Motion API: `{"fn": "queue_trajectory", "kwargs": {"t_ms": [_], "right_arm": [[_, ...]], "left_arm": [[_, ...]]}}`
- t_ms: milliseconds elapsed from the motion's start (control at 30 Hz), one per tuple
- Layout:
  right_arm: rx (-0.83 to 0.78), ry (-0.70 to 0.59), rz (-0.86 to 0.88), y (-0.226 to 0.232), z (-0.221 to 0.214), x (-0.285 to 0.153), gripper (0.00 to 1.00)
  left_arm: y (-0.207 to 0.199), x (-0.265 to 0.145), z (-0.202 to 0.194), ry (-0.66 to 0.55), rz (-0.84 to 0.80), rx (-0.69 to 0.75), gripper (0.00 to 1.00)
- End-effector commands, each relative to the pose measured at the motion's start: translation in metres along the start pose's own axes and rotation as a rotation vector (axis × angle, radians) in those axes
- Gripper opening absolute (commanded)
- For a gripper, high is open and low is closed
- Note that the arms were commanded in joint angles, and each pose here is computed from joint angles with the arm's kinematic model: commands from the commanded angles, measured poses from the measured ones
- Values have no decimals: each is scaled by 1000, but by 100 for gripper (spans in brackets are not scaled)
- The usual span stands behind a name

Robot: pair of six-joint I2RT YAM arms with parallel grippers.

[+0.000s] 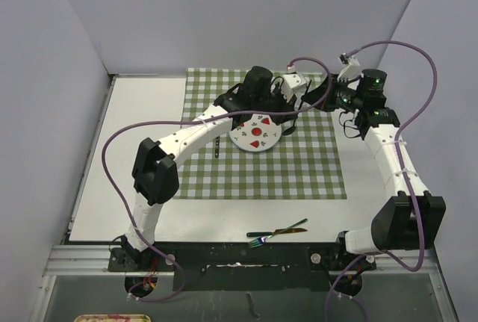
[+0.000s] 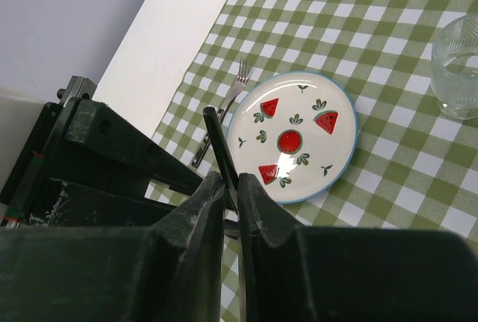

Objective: Set the dinner table for one person
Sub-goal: Place the spoon on the napkin.

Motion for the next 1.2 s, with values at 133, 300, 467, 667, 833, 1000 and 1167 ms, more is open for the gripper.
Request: {"fn": "queue_trajectory", "kwargs": {"t_ms": [133, 300, 467, 667, 833, 1000, 1167], "right_arm": [[-54, -42, 71, 16, 10, 6, 0], [-65, -39, 70, 17, 11, 8, 0], [-75, -37, 65, 18, 10, 9, 0], [-81, -41, 61, 18, 11, 7, 0], [-87, -47, 63, 20, 14, 6, 0], [-90, -48, 65, 21, 14, 5, 0], [-91, -47, 73, 23, 14, 4, 0]], "left_arm": [[-21, 9, 26, -43, -81, 22, 14], [-30, 9, 32, -47, -105, 18, 22], [-35, 6, 32, -43, -115, 21, 26], [-36, 0, 30, -41, -114, 25, 28], [-35, -2, 28, -39, -107, 26, 28], [-36, -4, 32, -47, -111, 13, 30], [-36, -4, 36, -51, -124, 2, 37]]}}
Point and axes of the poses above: each gripper's point midway between its finger pads, its own x axis out along the fingers, its own y axis along the line the jaws close on, z = x × y, the point moved 3 cm from there along -x, back along the fingers, and after that the axes turned 3 degrees about -x, right-handed, at the moved point
